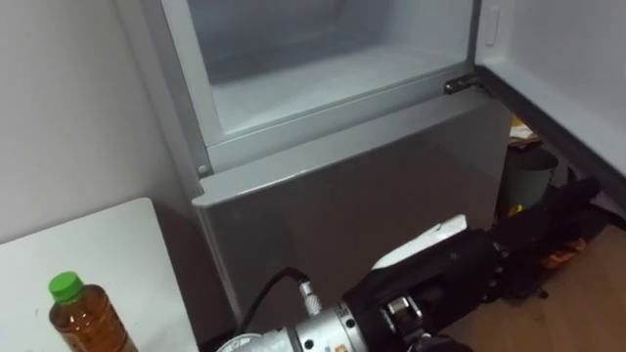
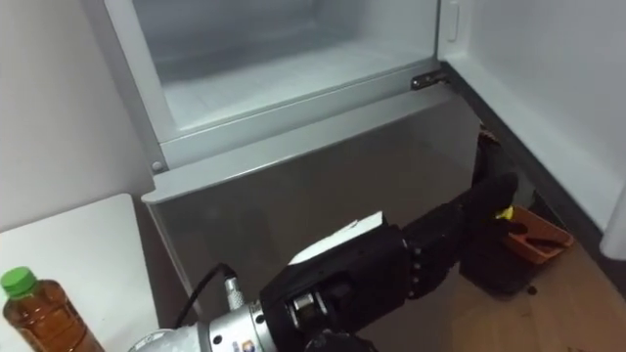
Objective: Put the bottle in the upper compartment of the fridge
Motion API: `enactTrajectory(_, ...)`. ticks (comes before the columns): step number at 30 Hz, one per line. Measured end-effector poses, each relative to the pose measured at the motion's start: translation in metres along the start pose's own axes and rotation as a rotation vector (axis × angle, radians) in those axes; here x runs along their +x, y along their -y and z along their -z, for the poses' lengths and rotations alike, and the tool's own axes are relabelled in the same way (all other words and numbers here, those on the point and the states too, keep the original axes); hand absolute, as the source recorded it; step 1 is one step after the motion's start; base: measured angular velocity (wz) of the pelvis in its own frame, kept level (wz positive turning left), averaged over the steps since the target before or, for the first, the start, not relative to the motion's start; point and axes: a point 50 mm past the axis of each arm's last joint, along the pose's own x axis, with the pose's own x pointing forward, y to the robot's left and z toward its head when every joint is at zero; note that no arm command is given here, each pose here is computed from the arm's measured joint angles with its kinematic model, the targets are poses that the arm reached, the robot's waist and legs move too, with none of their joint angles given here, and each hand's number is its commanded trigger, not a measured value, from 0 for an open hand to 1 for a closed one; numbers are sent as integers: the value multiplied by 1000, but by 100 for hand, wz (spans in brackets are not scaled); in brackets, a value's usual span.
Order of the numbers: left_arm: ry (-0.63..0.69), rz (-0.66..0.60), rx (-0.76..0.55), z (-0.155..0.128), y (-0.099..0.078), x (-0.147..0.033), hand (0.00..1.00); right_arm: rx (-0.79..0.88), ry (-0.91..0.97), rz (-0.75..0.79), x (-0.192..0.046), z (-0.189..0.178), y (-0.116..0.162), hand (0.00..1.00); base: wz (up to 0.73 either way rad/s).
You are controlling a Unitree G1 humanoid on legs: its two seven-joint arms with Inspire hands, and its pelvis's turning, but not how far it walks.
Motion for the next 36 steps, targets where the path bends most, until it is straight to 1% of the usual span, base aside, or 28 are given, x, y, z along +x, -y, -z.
enactTrajectory(1,-5,-8,-1,1,-1,-2,0,-4,0,0,0,0,0,0,15)
enactTrajectory(3,-33,-75,8,7,-8,-13,0,-18,-2,-7,0,0,-1,0,19)
enactTrajectory(4,-43,-93,19,8,-10,-16,0,-18,-2,-8,0,0,-1,0,15)
enactTrajectory(6,-75,-157,21,15,-14,-28,0,-21,-7,-6,-1,2,1,0,12)
enactTrajectory(7,-83,-172,15,17,-14,-31,0,-20,-10,-6,-1,4,1,0,16)
enactTrajectory(9,-138,-247,-25,32,-12,-49,0,-24,-20,-4,-1,7,1,0,9)
enactTrajectory(10,-156,-268,-37,36,-11,-55,0,-26,-24,-2,-1,9,1,0,5)
enactTrajectory(12,-216,-338,-70,49,-9,-74,0,-27,-33,6,-2,13,3,0,6)
enactTrajectory(13,-229,-353,-73,51,-9,-78,0,-28,-35,9,-3,14,4,0,3)
enactTrajectory(15,-276,-417,-66,57,-9,-94,0,-28,-38,16,-3,15,5,0,4)
enactTrajectory(20,-294,-519,-64,60,-12,-112,0,-45,-35,5,-3,18,3,0,7)
enactTrajectory(22,-289,-539,-63,60,-11,-117,0,-48,-33,-2,-3,17,2,0,0)
enactTrajectory(25,-305,-577,-77,65,-5,-130,0,-50,-23,-15,-3,16,0,0,8)
enactTrajectory(27,-345,-610,-97,70,2,-142,0,-49,-21,-29,-3,18,-2,0,12)
enactTrajectory(30,-408,-647,-87,77,3,-154,0,-64,-13,-34,-5,20,-2,0,9)
enactTrajectory(34,-454,-717,-84,85,5,-170,0,-78,-6,-46,-5,20,0,0,6)
enactTrajectory(36,-524,-769,-124,100,12,-186,0,-73,-6,-54,-6,21,1,0,8)
